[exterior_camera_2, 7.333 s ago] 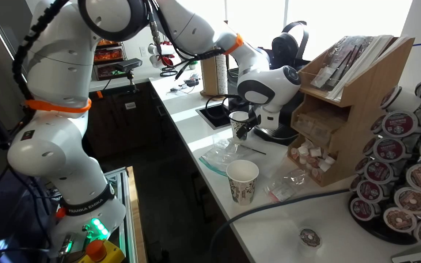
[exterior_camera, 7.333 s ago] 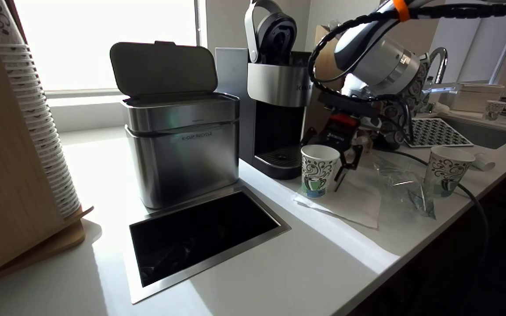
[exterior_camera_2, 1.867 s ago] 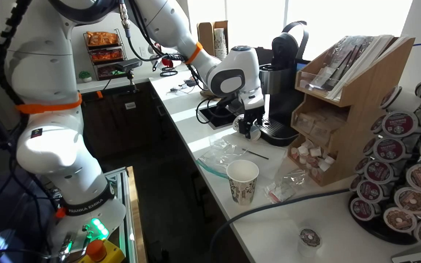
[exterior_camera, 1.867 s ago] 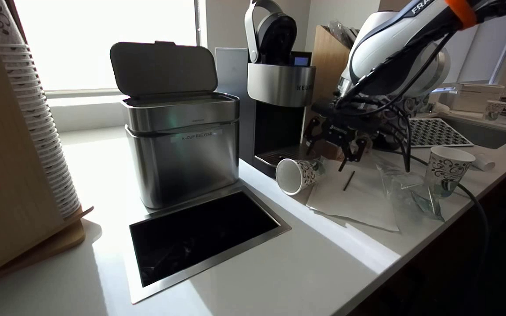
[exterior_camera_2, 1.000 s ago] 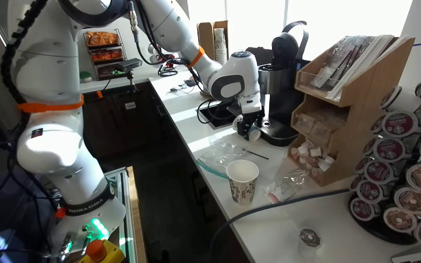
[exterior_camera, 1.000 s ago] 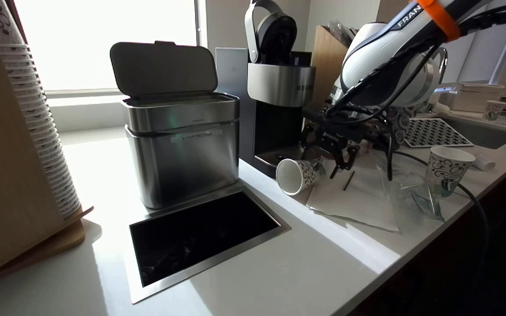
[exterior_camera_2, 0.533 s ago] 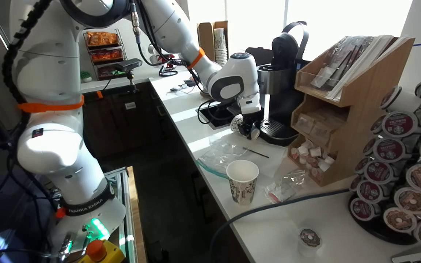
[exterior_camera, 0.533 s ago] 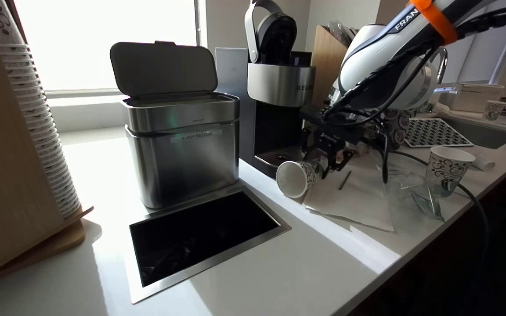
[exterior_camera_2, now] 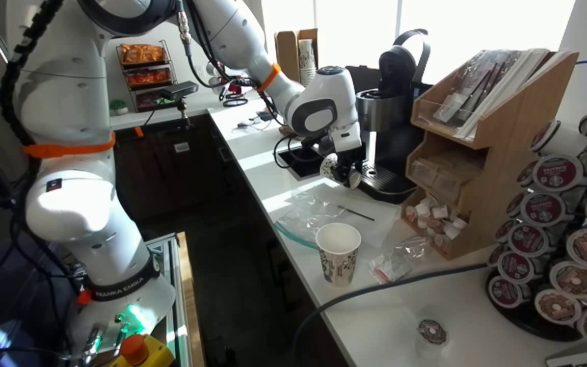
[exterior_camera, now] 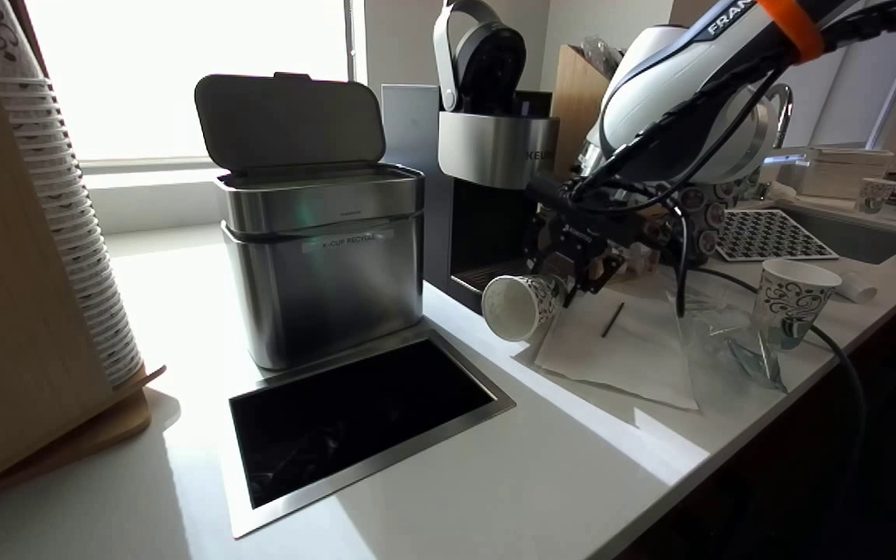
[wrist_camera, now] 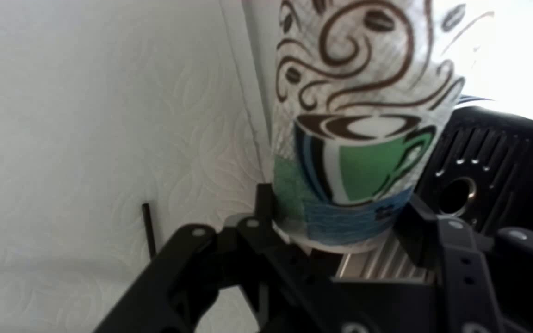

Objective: Place the cup upside down

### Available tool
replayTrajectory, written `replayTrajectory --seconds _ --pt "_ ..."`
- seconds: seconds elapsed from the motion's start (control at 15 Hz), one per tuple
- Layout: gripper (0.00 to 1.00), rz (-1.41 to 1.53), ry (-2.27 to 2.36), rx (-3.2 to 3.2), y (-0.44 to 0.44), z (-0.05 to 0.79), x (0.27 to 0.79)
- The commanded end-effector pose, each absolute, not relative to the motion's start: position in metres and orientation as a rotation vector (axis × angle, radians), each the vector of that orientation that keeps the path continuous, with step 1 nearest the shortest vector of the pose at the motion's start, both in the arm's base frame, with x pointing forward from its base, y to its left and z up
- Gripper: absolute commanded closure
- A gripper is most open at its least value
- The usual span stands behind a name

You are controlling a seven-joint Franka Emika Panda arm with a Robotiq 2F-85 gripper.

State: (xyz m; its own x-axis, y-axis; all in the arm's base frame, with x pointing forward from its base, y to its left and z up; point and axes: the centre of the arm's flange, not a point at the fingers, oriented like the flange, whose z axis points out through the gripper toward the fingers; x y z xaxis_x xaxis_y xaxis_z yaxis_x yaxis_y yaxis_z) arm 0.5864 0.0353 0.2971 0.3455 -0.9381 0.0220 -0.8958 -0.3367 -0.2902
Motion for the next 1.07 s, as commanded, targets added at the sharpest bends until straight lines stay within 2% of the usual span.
replayTrajectory --seconds 0.0,1.0 --pt "0.61 -0.354 1.625 -2.423 0.046 0.319 0.566" --pt "0.61 -0.758 1.474 -2.805 0.050 0.351 0.529"
